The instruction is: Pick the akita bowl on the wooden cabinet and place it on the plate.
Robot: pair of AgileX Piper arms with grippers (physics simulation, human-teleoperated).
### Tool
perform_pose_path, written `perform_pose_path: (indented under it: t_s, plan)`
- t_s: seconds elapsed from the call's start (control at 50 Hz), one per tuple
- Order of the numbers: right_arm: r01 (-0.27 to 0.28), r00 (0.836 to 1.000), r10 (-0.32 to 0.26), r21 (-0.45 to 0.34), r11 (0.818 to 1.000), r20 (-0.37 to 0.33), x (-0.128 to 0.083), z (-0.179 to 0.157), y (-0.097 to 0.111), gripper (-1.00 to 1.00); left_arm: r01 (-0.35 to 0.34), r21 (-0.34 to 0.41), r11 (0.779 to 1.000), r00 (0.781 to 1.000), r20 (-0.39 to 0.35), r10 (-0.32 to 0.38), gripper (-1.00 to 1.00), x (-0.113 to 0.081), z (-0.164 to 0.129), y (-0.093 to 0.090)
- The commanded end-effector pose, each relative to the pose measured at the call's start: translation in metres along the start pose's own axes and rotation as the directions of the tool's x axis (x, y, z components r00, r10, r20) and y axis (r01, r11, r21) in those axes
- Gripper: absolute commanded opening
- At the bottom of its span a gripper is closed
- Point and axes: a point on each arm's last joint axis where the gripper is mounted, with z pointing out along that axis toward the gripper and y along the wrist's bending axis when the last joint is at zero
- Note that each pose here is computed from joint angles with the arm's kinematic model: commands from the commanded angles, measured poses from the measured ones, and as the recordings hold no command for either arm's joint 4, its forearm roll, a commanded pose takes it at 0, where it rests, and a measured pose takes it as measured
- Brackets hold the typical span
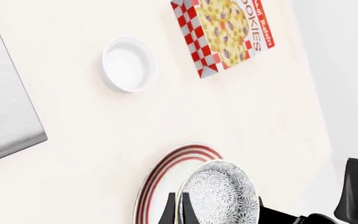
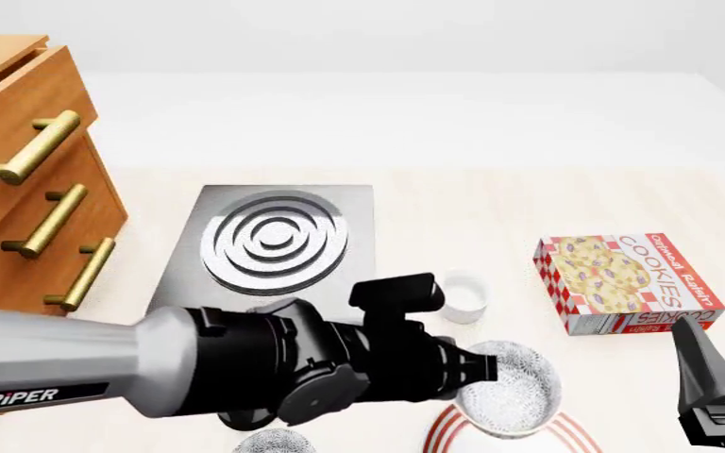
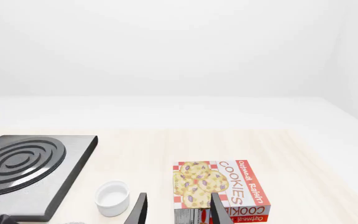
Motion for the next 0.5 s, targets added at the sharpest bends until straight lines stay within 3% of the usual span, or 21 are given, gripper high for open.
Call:
perform_pose_path:
  t_s: [0.02, 0.5]
  plan:
    - [0.000, 1.000, 0.000, 0.000, 1.000, 0.000, 0.0000, 0.0000, 0.0000, 1.00, 0.020, 0.007, 1.000, 1.000, 0.001, -0.020, -1.00, 0.0015, 0.0025, -0.0005]
    - [0.000, 1.000, 0.000, 0.000, 1.000, 0.000, 0.0000, 0.0000, 0.0000, 1.00, 0.024, 0.002, 1.000, 1.000, -0.013, -0.024, -1.00, 0.0074, 0.0103, 0.0008]
